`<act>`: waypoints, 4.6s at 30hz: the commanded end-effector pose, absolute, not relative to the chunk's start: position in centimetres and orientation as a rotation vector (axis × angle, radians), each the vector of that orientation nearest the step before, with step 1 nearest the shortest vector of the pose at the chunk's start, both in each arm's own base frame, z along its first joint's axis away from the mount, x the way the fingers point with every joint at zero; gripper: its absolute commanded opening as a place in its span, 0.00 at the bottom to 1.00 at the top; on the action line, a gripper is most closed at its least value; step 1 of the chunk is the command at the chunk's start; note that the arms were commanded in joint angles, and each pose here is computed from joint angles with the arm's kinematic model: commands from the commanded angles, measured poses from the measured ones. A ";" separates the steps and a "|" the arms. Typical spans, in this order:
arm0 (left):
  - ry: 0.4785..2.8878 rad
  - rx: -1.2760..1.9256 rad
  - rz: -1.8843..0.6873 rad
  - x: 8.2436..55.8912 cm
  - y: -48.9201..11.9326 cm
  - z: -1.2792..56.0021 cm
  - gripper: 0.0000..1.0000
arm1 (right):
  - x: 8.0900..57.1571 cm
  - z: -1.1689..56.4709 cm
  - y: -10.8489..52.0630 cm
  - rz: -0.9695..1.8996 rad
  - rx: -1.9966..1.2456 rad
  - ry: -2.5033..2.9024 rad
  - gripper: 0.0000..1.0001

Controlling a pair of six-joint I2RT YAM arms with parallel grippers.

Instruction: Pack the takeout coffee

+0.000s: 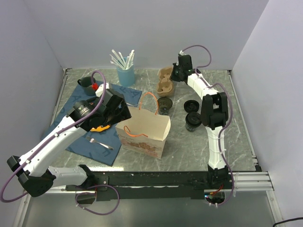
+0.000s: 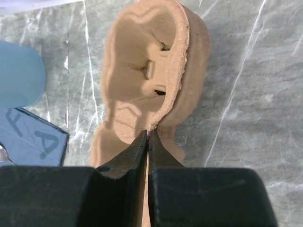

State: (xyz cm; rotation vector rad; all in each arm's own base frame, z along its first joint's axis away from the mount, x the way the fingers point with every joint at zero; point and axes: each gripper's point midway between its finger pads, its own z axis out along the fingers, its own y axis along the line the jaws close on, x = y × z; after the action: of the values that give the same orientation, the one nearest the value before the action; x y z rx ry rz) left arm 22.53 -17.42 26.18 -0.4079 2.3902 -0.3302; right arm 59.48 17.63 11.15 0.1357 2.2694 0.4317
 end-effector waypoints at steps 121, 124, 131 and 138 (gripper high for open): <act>2.283 -0.414 -0.331 22.3 -13.8 30.7 0.90 | 48.5 43.4 21.2 0.561 -0.229 1.726 0.32; 2.283 -0.392 -0.367 22.2 -14.0 30.6 0.90 | 45.1 44.9 22.3 0.657 -0.275 1.705 0.32; 2.301 -0.359 -0.440 22.2 -14.3 29.7 0.90 | 34.5 48.4 27.0 0.945 -0.584 1.578 0.32; 2.290 -0.370 -0.531 22.1 -14.0 29.9 0.89 | 26.2 47.7 29.6 1.112 -0.716 1.539 0.32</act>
State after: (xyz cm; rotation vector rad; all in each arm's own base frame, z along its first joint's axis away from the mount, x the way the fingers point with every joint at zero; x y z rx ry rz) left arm 22.29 -13.48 28.81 -0.4203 2.3265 -0.4237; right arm 31.13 28.66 46.06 -0.6261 1.6374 0.9945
